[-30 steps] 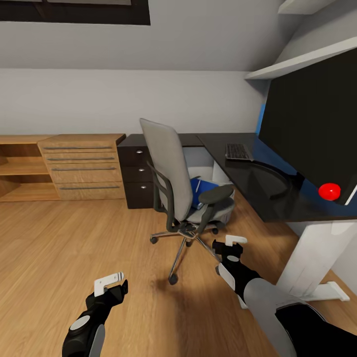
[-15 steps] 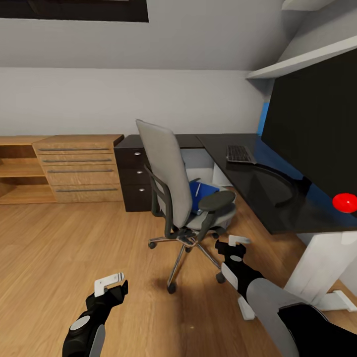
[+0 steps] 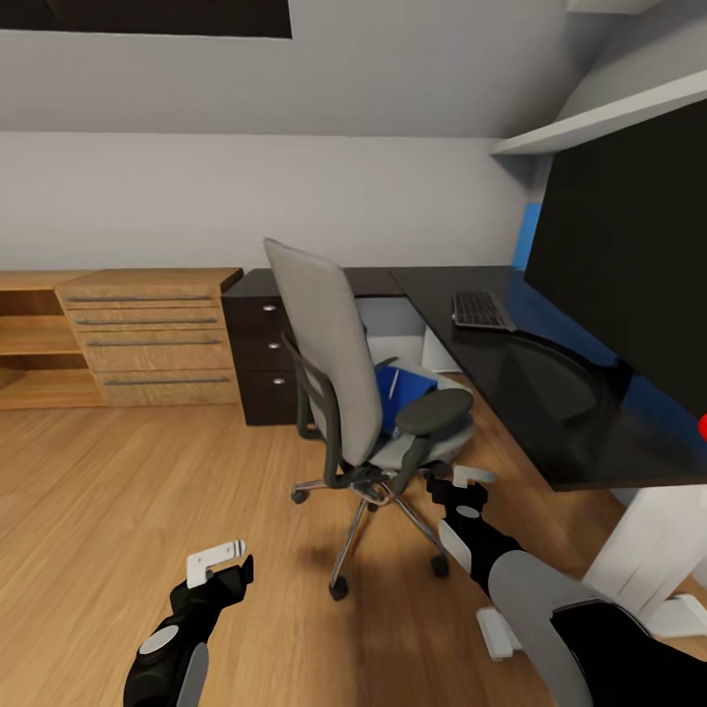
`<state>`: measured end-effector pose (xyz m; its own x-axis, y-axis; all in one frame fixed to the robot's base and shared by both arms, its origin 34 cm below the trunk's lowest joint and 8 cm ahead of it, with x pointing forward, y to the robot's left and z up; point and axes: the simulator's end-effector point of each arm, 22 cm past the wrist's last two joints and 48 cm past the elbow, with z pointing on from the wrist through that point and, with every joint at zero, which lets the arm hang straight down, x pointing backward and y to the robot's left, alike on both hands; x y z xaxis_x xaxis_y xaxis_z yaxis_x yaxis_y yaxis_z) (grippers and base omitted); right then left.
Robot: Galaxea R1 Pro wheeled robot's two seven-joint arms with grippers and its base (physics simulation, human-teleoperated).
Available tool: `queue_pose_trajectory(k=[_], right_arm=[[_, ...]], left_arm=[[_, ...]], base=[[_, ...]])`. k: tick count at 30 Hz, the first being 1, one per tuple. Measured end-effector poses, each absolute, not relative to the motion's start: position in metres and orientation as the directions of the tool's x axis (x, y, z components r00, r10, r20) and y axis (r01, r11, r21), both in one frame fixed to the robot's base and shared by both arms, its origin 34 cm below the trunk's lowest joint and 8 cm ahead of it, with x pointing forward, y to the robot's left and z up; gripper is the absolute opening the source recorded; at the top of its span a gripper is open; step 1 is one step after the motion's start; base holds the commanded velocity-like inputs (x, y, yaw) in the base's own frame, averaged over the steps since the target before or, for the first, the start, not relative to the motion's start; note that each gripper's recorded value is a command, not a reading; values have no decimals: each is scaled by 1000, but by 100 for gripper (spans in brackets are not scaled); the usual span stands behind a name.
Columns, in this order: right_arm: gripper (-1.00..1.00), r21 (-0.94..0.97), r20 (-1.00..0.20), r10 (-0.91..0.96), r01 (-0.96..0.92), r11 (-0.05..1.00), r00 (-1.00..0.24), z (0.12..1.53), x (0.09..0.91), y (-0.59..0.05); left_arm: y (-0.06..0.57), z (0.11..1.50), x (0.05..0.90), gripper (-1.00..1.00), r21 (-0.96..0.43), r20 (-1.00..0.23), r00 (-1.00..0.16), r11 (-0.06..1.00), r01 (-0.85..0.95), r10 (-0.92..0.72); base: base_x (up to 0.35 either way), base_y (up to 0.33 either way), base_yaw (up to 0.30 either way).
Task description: In the bedroom, organize the workspace by keeping the computer under the desk, ensuring the monitor is on the desk, placing the keyboard on the desk next to the monitor, placing the mouse on the desk next to the keyboard, moving the folder from the swivel chair onto the desk next to the mouse, stacking the notebook on top of the folder with the pen on top of the notebook, and positioning the swivel chair next to the desk.
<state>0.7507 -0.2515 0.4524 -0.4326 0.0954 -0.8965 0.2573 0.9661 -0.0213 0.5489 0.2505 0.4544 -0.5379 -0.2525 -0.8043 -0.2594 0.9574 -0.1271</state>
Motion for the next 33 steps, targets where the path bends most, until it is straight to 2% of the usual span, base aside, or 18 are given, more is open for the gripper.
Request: queue_pose_trajectory(k=[14, 20, 33], right_arm=[[100, -13, -900, 97, 249, 969, -425, 455, 752, -244], [100, 34, -919, 120, 230, 973, -375, 466, 756, -214], [100, 47, -920, 129, 224, 974, -369, 469, 756, -204]], left_arm=[[250, 454, 549, 100, -127, -803, -540, 958, -258, -252], [250, 454, 549, 100, -127, -803, -540, 958, -258, -252], [250, 456, 549, 100, -128, -805, -537, 958, -258, -253]], base=[[31, 0, 0], [0, 0, 23], [0, 0, 241]])
